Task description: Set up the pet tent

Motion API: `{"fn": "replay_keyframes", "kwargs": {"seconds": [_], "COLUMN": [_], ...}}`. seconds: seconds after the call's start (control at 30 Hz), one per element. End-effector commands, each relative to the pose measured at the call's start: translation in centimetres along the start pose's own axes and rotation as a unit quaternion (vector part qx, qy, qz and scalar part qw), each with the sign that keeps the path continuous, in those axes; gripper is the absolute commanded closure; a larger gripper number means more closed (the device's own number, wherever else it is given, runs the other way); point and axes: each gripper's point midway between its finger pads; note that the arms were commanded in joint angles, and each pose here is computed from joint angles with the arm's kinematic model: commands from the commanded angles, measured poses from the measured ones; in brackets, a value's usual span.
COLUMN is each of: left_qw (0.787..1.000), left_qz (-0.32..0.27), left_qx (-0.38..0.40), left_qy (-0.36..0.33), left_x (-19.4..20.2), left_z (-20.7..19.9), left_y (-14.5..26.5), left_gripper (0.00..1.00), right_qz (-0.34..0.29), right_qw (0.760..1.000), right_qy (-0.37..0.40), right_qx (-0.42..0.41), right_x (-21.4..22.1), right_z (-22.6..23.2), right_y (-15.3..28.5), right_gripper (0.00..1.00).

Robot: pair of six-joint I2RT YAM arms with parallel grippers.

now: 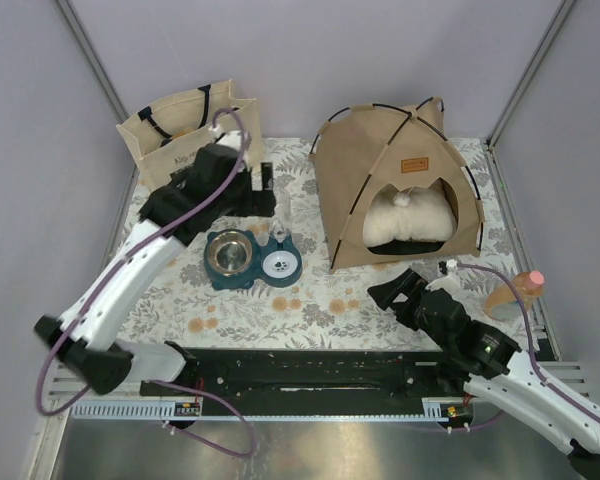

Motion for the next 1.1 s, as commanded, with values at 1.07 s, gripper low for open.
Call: {"fn": "replay_keyframes", "kwargs": {"seconds": [1.07], "left_qw": [0.970], "left_qz": [-0.166], "left_qx": [0.124], "left_qy": [0.128], "left_x": [15.9], "left_z": [13.7], "left_y": [22.0], "left_gripper": [0.01], "right_qz": [-0.344], "right_qw": [0.933], "right_qy": [0.104], "right_qx": [-0.014], "right_x": [-20.0], "right_z": [-7.7], "right_y": [31.6], "right_gripper": [0.00]}}
Point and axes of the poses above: each gripper's point midway between its finger pads, its own y axis back along the fingers, its own z axis along the line the jaws close on, x = y × z, and after that the axes turned 10 degrees about y, right-handed
